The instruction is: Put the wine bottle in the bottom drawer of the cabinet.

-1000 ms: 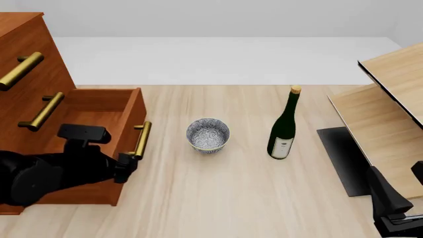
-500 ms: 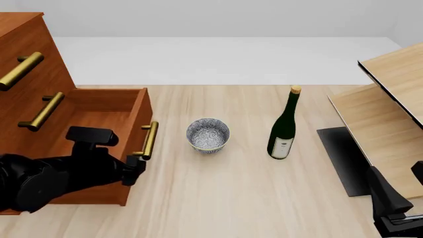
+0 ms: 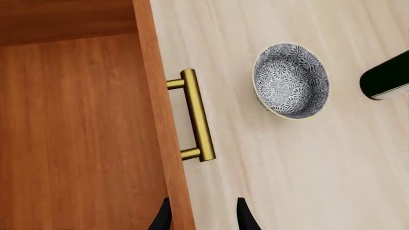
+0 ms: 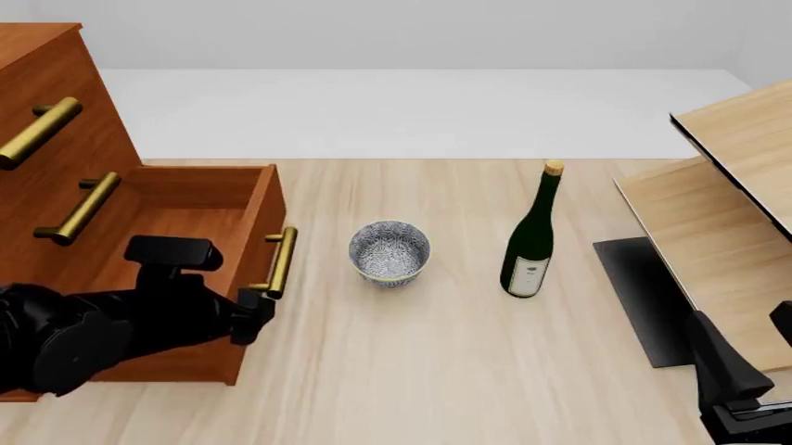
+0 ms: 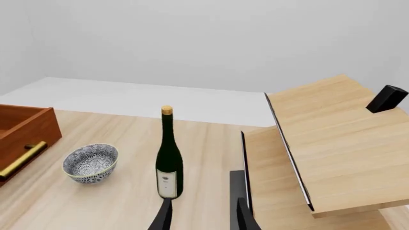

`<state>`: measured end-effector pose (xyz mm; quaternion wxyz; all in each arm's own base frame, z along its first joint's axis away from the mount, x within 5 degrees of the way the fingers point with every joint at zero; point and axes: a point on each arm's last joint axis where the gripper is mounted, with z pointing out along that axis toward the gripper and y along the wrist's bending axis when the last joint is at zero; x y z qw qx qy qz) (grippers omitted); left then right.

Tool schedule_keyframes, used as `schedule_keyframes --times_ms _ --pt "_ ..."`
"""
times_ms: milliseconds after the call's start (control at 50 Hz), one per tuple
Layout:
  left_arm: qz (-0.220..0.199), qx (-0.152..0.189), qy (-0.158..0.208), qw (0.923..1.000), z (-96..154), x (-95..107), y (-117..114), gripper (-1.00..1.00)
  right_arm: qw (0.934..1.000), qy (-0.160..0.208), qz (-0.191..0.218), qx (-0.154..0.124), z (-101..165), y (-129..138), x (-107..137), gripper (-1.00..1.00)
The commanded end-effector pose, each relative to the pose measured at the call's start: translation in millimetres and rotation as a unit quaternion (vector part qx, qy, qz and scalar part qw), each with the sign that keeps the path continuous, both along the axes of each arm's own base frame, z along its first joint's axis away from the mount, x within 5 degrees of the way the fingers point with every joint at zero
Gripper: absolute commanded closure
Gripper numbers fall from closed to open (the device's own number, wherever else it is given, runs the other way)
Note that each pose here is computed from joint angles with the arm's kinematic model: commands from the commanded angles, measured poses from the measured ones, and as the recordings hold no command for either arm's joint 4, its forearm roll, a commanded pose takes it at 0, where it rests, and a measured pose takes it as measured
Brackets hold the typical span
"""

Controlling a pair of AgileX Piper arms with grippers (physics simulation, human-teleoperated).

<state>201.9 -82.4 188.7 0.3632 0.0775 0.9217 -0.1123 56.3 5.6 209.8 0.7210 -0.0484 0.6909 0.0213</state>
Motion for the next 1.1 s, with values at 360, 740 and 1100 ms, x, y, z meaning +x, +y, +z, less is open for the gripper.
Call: schedule_keyframes --times_ms 360,740,1100 --pt "-0.066 0.009 -0.054 0.9963 48.2 -3.3 -15.8 -1.00 1.0000 0.000 0.001 0.000 0.0 0.1 0.1 -1.00" --pt "-0.071 -0.005 -0.103 0.9921 105.8 -9.8 -13.5 -1.00 1.0000 0.001 0.002 -0.001 0.1 0.3 0.6 -1.00" --pt "-0.089 -0.023 -0.152 0.9841 148.5 -3.2 -25.4 -1.00 1.0000 -0.002 0.005 -0.004 0.8 0.6 0.2 -1.00"
